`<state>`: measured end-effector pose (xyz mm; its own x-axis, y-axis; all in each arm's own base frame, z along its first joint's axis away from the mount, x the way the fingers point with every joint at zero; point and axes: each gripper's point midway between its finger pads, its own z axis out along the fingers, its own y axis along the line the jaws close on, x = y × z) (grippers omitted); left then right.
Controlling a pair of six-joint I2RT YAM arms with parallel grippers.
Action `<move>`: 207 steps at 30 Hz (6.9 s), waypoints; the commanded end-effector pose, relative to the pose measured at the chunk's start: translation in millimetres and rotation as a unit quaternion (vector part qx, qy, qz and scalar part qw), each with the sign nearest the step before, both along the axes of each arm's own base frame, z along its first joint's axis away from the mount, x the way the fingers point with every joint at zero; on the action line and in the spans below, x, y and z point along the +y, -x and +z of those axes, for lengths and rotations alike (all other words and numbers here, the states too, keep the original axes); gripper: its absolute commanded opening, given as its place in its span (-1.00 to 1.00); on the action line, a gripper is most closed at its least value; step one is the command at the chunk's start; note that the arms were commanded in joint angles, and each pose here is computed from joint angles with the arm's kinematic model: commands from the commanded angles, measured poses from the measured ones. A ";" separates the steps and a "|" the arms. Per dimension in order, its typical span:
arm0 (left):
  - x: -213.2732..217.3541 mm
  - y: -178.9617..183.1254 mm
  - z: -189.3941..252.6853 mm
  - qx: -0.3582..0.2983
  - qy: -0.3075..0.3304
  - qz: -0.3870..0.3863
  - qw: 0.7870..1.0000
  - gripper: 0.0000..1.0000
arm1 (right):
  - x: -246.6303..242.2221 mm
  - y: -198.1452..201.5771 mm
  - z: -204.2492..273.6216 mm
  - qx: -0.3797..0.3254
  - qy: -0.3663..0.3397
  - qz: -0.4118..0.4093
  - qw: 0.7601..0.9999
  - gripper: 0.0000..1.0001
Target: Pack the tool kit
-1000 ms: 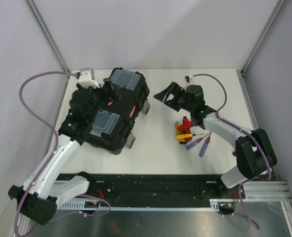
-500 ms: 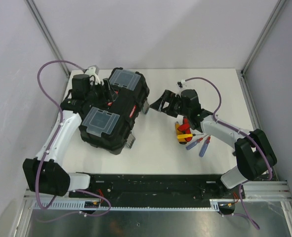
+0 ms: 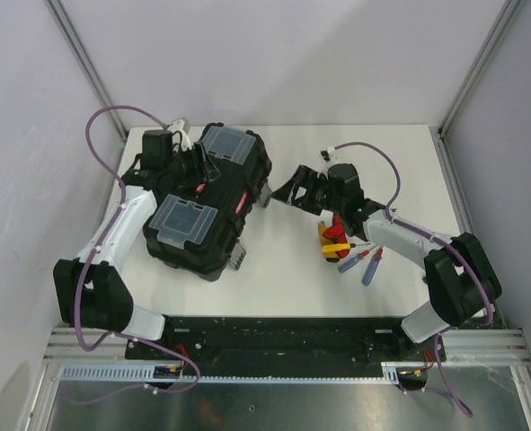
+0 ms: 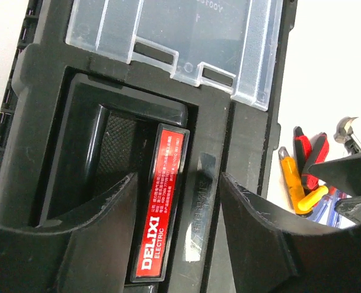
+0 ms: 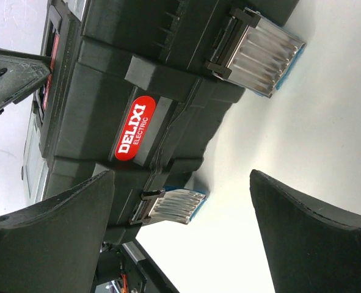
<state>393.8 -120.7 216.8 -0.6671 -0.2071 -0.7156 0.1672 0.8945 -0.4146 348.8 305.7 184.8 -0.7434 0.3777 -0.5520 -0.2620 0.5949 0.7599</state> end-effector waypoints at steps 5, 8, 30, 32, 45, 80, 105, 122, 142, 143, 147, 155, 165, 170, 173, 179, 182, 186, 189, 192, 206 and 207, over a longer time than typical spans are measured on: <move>-50.2 32.2 -9.4 0.085 0.095 -0.015 0.992 0.13 | 12.9 0.9 2.3 -0.004 -0.026 0.016 1.000 0.92; -69.5 39.1 -9.9 0.106 0.114 -0.016 0.988 0.12 | 14.4 0.7 5.2 -0.008 -0.032 0.020 0.999 0.92; 17.0 38.4 97.2 -0.110 0.036 0.143 0.983 0.80 | 46.3 -14.1 40.1 -0.046 -0.095 0.076 0.992 0.96; 37.7 45.9 77.2 -0.094 0.026 0.168 0.981 0.82 | 52.2 -18.4 39.8 -0.045 -0.096 0.082 0.991 0.95; 20.3 62.7 -22.2 0.038 0.049 0.084 0.994 0.86 | 66.8 -82.8 45.7 -0.080 -0.065 0.097 0.990 0.98; -110.0 59.4 -28.6 0.086 0.173 -0.120 0.974 0.56 | 80.8 -11.2 136.3 -0.107 -0.099 0.133 0.980 0.90; -107.4 48.0 -4.9 0.044 0.184 -0.117 0.975 0.59 | 44.1 -25.3 145.4 -0.149 -0.020 0.057 0.987 0.79; -83.1 43.1 -3.0 0.021 0.171 -0.094 0.981 0.66 | -52.4 -12.6 45.8 -0.186 0.097 0.066 0.976 0.37; -70.9 33.5 -4.4 0.019 0.163 -0.091 0.982 0.68 | -88.4 -39.3 25.4 -0.291 0.159 0.155 0.931 0.39; -70.5 33.1 -4.0 0.019 0.163 -0.091 0.982 0.68 | -88.1 -39.1 24.7 -0.303 0.166 0.166 0.924 0.42; -68.7 31.1 -1.9 0.017 0.162 -0.092 0.982 0.68 | -84.3 -39.3 17.9 -0.333 0.181 0.196 0.904 0.47; -66.7 29.4 -1.2 0.019 0.161 -0.093 0.982 0.68 | -75.6 -54.9 11.8 -0.385 0.192 0.207 0.879 0.48; -64.6 26.9 -1.8 0.021 0.160 -0.092 0.983 0.68 | -52.5 -62.4 3.1 -0.434 0.179 0.249 0.847 0.48; -64.7 24.6 -3.9 0.024 0.159 -0.093 0.983 0.68 | -40.3 -58.3 1.9 -0.446 0.158 0.282 0.834 0.37; -64.8 22.6 -3.3 0.023 0.158 -0.093 0.983 0.68 | -32.8 -53.9 -0.8 -0.445 0.149 0.294 0.832 0.11; -63.5 16.6 -3.7 0.023 0.156 -0.090 0.983 0.68 | -13.1 -38.9 -5.1 -0.444 0.147 0.317 0.825 -0.37; -64.2 15.4 -5.6 0.026 0.157 -0.093 0.983 0.68 | -2.8 -34.2 -1.6 -0.449 0.149 0.317 0.822 -0.64; -65.3 15.1 -7.9 0.031 0.159 -0.096 0.982 0.68 | 6.9 -33.7 12.0 -0.467 0.161 0.300 0.816 -0.97; -66.0 16.1 -8.5 0.032 0.159 -0.099 0.982 0.68 | 8.3 -34.4 31.6 -0.491 0.166 0.282 0.807 -1.00; -64.9 15.9 -6.5 0.028 0.157 -0.098 0.982 0.68 | 5.7 -34.7 55.9 -0.518 0.168 0.262 0.796 -1.00; -41.9 4.6 26.0 -0.032 0.120 -0.064 0.990 0.69 | -9.2 -30.0 127.5 -0.572 0.150 0.226 0.774 -1.00; -37.0 3.0 31.2 -0.043 0.112 -0.054 0.991 0.70 | -9.0 -30.3 128.6 -0.572 0.151 0.227 0.773 -1.00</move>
